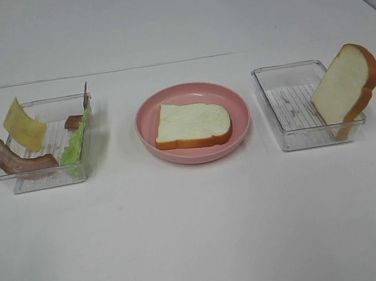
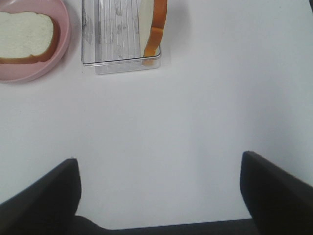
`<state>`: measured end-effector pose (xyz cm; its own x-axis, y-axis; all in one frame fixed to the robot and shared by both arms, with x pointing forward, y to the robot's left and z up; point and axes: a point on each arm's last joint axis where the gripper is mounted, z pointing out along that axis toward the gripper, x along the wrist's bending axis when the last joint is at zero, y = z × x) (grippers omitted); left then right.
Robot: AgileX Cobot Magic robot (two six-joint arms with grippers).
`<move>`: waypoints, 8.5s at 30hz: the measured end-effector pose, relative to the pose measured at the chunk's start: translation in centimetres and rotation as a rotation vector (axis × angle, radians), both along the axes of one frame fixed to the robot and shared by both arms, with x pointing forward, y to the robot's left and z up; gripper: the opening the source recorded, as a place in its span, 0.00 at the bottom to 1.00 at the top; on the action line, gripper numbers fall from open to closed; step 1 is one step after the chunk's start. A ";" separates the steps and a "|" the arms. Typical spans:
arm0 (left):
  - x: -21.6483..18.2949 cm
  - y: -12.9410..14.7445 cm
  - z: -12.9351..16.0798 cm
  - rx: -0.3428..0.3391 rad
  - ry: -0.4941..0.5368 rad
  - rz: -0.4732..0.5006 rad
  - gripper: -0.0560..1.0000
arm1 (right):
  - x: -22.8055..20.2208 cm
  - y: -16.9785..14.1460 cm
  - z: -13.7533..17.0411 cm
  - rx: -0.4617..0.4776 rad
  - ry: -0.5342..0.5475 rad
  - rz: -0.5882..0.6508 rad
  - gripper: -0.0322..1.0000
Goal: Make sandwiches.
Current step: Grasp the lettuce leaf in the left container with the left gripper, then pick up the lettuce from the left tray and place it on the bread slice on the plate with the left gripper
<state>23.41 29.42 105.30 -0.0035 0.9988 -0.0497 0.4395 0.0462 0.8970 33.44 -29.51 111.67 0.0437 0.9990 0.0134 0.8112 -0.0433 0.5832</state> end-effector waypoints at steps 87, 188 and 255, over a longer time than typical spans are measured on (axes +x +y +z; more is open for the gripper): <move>16.0 1.7 5.7 -0.005 0.687 0.072 0.99 | -10.6 -0.4 -7.2 -0.035 -0.380 0.090 0.84; 41.0 -18.8 -1.1 -0.054 0.808 -0.331 0.05 | -10.6 -0.4 -7.2 -0.035 -0.380 0.090 0.84; 46.8 -25.8 -13.2 -0.010 0.756 -0.655 0.05 | -10.6 -0.4 -7.2 -0.035 -0.380 0.090 0.84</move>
<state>70.17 3.62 92.06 0.5138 0.8143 -0.2701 0.8358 -0.4039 0.3720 22.85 -29.89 104.50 -0.0455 0.9987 -0.0228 0.5364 0.0436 0.8428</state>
